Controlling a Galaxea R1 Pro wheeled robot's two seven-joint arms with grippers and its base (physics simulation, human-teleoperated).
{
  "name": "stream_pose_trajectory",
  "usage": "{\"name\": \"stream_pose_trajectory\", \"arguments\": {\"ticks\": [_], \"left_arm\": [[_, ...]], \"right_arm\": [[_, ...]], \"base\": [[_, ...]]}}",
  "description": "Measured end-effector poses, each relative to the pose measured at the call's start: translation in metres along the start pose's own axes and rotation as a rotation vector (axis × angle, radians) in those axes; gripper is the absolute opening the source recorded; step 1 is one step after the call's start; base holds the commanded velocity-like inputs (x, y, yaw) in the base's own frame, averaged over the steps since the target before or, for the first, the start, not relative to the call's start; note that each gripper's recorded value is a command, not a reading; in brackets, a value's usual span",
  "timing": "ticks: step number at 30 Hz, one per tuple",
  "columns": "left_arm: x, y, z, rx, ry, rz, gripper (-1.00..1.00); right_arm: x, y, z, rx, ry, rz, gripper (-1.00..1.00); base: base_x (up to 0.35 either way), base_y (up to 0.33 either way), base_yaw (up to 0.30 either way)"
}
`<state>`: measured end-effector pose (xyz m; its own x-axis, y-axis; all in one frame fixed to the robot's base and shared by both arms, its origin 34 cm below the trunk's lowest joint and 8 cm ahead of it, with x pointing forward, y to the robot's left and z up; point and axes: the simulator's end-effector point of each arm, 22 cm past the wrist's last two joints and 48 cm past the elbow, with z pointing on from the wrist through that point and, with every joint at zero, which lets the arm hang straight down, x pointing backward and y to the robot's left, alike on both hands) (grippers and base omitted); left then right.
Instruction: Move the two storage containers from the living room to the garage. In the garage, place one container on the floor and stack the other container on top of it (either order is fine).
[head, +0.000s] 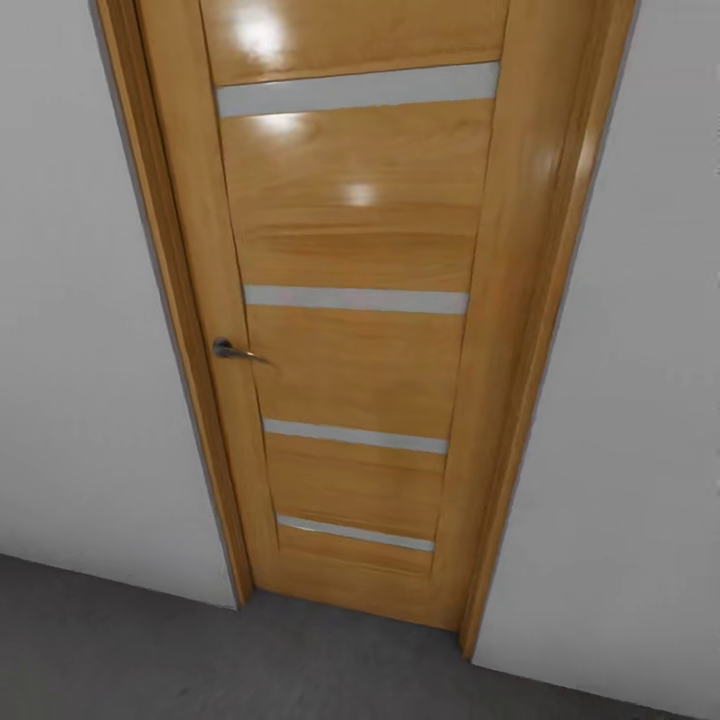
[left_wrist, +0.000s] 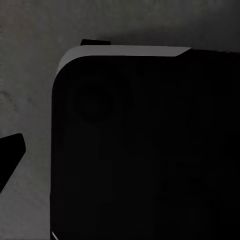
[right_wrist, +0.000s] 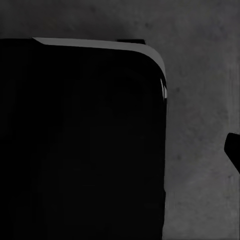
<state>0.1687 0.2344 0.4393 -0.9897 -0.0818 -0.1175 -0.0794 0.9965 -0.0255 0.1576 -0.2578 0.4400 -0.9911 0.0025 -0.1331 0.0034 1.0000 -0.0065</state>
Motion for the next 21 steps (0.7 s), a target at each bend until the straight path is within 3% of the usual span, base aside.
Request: {"name": "stream_pose_trajectory", "arguments": {"ticks": [9,21], "left_arm": [[0.0,0.0001,0.0,0.0,0.0,0.0,1.0],[0.0,0.0007,0.0,-0.001,0.0,-0.001,1.0]], "right_arm": [[0.0,0.0003,0.0,-0.001,0.0,-0.005,1.0],[0.0001,0.0004,0.0,-0.002,0.001,-0.01,1.0]], "base": [[0.151,0.266,-0.213],[0.151,0.247,-0.01]]}}
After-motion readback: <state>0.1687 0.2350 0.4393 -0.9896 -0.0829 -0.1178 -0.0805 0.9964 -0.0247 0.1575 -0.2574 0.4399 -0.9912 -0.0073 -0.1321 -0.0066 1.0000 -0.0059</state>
